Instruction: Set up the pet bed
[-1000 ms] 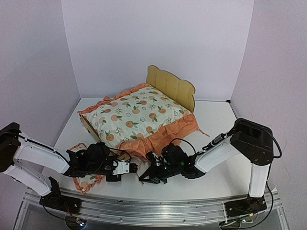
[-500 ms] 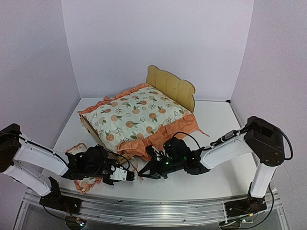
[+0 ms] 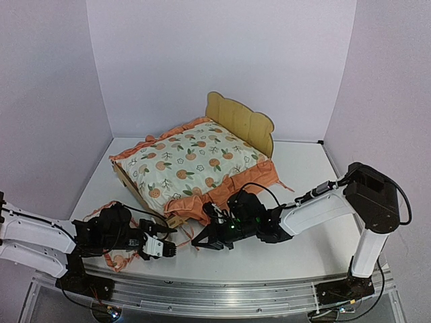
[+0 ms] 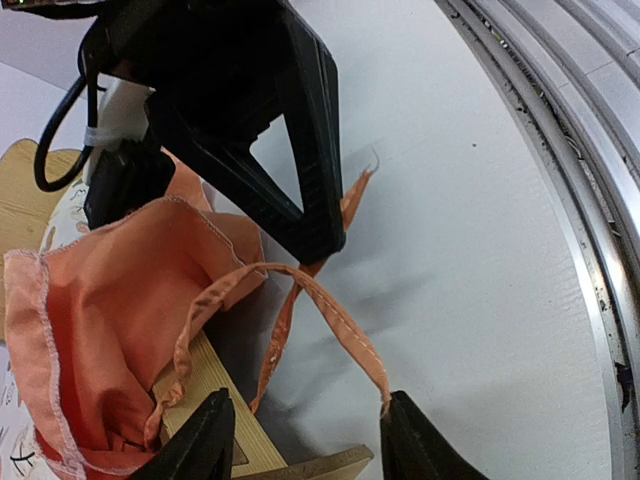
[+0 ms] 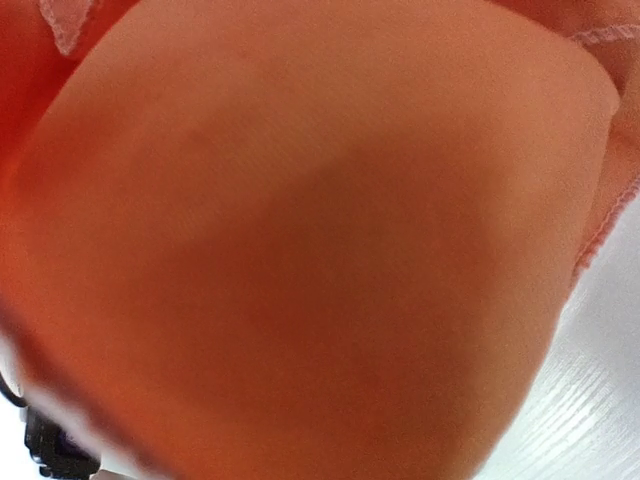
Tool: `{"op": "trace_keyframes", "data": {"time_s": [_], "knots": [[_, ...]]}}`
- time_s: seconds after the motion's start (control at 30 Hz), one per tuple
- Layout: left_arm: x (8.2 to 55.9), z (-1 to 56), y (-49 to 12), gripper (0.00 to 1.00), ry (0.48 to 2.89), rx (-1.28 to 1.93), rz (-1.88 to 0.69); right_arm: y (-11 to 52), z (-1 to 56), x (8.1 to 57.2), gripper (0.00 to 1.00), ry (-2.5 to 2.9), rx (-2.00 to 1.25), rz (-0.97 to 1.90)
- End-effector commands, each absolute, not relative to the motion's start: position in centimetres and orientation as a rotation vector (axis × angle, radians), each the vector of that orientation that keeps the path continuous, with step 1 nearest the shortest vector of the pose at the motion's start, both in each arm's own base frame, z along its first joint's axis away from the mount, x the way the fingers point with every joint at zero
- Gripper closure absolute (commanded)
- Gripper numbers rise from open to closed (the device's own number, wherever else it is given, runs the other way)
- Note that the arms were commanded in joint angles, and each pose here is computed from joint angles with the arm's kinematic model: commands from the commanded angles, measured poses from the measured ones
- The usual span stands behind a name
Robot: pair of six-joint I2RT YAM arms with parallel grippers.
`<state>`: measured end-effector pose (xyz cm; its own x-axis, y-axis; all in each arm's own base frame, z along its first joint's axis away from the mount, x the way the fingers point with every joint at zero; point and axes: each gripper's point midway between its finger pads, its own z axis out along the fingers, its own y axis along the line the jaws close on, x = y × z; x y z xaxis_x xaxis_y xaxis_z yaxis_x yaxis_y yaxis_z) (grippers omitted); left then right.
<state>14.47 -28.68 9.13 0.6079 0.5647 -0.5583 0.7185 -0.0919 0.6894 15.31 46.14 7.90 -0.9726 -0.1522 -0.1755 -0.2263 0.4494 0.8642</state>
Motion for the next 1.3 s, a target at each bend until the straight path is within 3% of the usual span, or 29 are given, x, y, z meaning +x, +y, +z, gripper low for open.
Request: {"op": "trace_keyframes", "data": {"time_s": [0.0, 0.2, 0.43, 0.67, 0.9, 1.13, 1.27], "knots": [[13.2, 8.2, -28.7, 0.44, 0.991, 1.843, -0.220, 46.7, 9.0, 15.3, 1.00, 2.600, -0.348, 1.607], [13.8, 5.0, -27.7, 0.24, 1.033, 1.953, -0.130, 46.6, 9.4, 15.1, 1.00, 2.602, -0.366, 1.608], [12.7, 6.6, -27.9, 0.20, 0.962, 1.965, -0.183, 46.7, 9.5, 15.0, 1.00, 2.606, -0.389, 1.607], [13.2, 8.5, -28.8, 0.35, 0.958, 1.917, -0.189, 47.3, 10.2, 14.6, 1.00, 2.607, -0.419, 1.643], [14.8, 13.6, -32.3, 0.37, 0.924, 1.688, -0.264, 47.9, 10.5, 15.5, 1.00, 2.627, -0.310, 1.648], [15.9, 12.7, -33.3, 0.39, 0.890, 1.667, -0.216, 47.9, 10.8, 14.5, 1.00, 2.623, -0.376, 1.673], [16.1, 12.7, -34.4, 0.53, 0.920, 1.669, -0.262, 48.3, 11.1, 14.3, 1.00, 2.621, -0.399, 1.693]]}}
